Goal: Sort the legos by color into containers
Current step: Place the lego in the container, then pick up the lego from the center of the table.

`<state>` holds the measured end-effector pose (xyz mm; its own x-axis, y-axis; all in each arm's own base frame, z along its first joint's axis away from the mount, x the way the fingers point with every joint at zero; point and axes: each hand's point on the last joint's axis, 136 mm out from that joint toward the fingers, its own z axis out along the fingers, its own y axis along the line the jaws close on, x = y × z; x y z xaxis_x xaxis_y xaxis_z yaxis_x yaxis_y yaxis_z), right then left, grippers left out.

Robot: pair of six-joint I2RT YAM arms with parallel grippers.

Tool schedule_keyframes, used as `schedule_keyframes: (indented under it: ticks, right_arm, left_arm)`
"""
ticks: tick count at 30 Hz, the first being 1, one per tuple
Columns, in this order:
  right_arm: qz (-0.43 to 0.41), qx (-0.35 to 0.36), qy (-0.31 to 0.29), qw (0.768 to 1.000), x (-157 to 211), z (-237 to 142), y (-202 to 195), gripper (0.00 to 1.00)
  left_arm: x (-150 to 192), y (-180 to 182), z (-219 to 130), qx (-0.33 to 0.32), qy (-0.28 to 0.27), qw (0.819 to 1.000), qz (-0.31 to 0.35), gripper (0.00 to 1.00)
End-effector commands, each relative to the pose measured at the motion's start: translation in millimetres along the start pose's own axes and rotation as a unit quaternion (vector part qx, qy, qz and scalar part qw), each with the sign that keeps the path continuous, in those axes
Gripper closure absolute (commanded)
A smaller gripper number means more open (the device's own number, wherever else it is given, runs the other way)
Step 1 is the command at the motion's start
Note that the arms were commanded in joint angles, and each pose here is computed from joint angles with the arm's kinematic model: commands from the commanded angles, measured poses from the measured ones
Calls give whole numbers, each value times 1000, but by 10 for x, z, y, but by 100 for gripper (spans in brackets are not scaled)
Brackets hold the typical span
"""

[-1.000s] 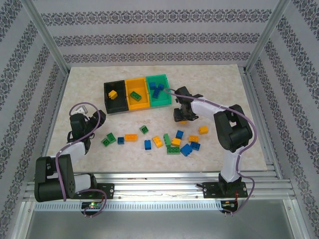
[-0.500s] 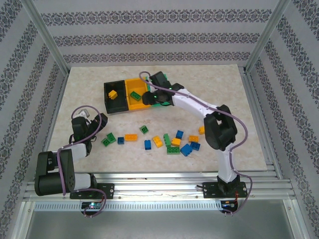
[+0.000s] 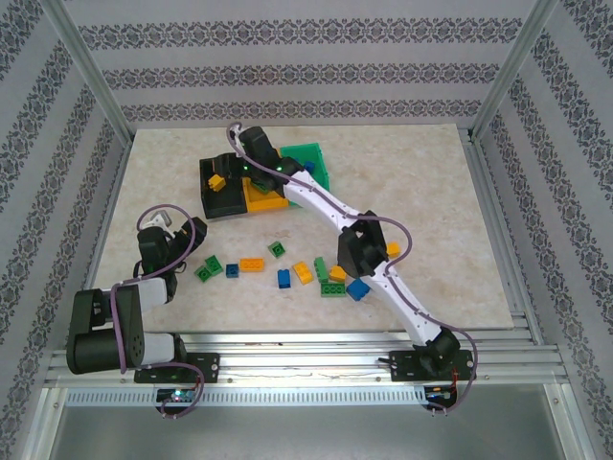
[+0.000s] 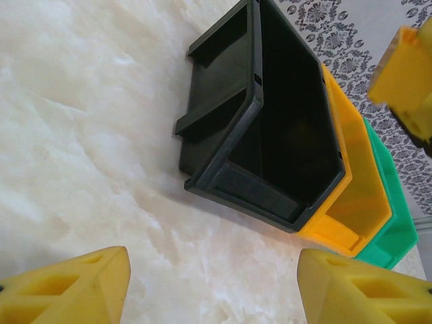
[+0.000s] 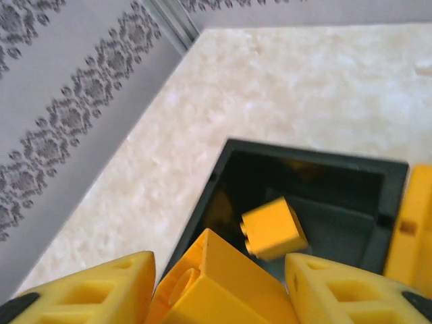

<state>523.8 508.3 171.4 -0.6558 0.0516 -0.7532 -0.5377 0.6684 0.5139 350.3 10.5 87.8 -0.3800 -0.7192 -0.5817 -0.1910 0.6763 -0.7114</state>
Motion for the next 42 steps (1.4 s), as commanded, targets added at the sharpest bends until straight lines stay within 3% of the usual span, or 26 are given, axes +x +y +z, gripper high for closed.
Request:
schedule_keyframes:
  ticks: [1, 9, 15, 21, 27, 31, 37, 42]
  right_arm:
    - [26, -8, -16, 1000, -174, -71, 12, 43]
    - [2, -12, 21, 1000, -74, -355, 91, 40]
    - [10, -33, 45, 998, 58, -315, 180, 40]
    - [-22, -8, 100, 995, 525, -522, 130, 40]
    - [-27, 52, 127, 990, 974, -1149, -252, 40]
    - [-41, 74, 191, 978, 1439, -1427, -374, 40]
    - [-62, 99, 251, 961, 2001, -1499, -401, 40]
    - [-63, 116, 267, 955, 2187, -1482, -487, 40]
  left_arm:
    - [-62, -55, -3, 20, -14, 1000, -2, 34]
    - [-29, -69, 22, 32, -8, 999, -12, 34]
    - [5, -68, 64, 40, 0, 999, -20, 34]
    - [2, -80, 47, 39, 1, 999, -17, 33]
    - [2, -86, 50, 41, 0, 999, -18, 33]
    - [23, -104, 84, 50, 7, 998, -23, 33]
    - [55, -122, 123, 61, 14, 998, -30, 33]
    - [52, -137, 116, 64, 14, 997, -27, 33]
